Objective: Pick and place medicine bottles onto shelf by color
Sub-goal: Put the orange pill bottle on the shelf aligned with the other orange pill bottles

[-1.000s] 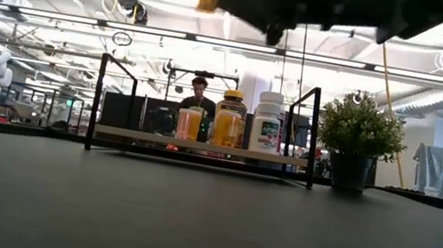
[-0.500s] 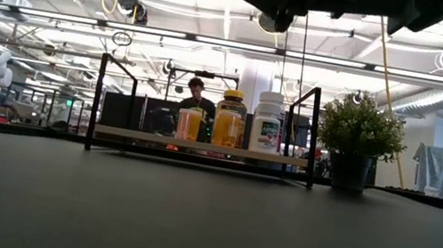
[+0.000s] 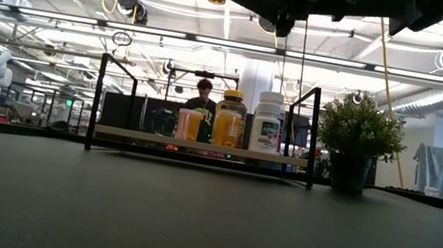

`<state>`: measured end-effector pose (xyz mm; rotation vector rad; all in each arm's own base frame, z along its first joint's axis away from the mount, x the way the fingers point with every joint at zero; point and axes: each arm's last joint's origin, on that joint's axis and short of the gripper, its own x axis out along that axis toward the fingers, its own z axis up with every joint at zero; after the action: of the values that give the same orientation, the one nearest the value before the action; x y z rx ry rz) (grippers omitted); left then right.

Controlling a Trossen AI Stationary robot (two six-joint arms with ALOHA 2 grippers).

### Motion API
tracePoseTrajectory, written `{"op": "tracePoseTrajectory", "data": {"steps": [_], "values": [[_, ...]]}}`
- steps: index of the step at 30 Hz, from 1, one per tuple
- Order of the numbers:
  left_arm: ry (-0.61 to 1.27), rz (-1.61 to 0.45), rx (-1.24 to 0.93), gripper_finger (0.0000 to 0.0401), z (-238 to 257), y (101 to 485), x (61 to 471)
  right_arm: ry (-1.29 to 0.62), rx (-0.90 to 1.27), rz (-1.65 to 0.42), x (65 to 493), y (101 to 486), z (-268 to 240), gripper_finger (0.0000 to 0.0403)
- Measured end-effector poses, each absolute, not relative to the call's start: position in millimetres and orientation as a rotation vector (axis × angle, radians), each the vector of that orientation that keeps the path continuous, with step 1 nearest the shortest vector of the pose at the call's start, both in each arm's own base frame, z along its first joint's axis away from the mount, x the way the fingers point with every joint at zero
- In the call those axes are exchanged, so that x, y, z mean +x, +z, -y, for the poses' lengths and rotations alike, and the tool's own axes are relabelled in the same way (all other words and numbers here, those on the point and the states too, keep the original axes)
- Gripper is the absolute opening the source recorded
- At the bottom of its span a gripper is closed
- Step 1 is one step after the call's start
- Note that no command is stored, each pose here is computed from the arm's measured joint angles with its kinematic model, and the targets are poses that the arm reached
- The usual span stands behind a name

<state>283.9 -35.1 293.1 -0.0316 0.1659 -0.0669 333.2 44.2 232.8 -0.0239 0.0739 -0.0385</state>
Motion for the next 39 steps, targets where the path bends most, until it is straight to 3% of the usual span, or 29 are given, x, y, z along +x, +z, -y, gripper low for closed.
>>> {"op": "tracePoseTrajectory", "data": {"steps": [16,23,27,32,39], "values": [[-0.057,-0.249,-0.039,0.0122,30.0,285.2,282.8,-0.037,0.004,-0.101,333.1,230.7,-44.2,0.0083],[-0.051,-0.248,-0.034,0.0114,29.8,285.2,282.8,-0.040,0.012,-0.105,333.1,230.4,-43.7,0.0085],[-0.028,-0.244,-0.003,0.0114,26.1,285.7,282.9,-0.118,0.053,-0.158,332.4,224.9,-40.2,0.0115],[0.033,-0.230,0.012,0.0114,14.7,289.2,281.5,-0.382,0.075,-0.223,328.8,215.5,-31.8,0.0174],[0.280,-0.335,-0.001,0.0113,-22.8,280.4,276.2,-0.473,0.107,-0.228,326.2,213.0,-35.1,0.0222]]}}
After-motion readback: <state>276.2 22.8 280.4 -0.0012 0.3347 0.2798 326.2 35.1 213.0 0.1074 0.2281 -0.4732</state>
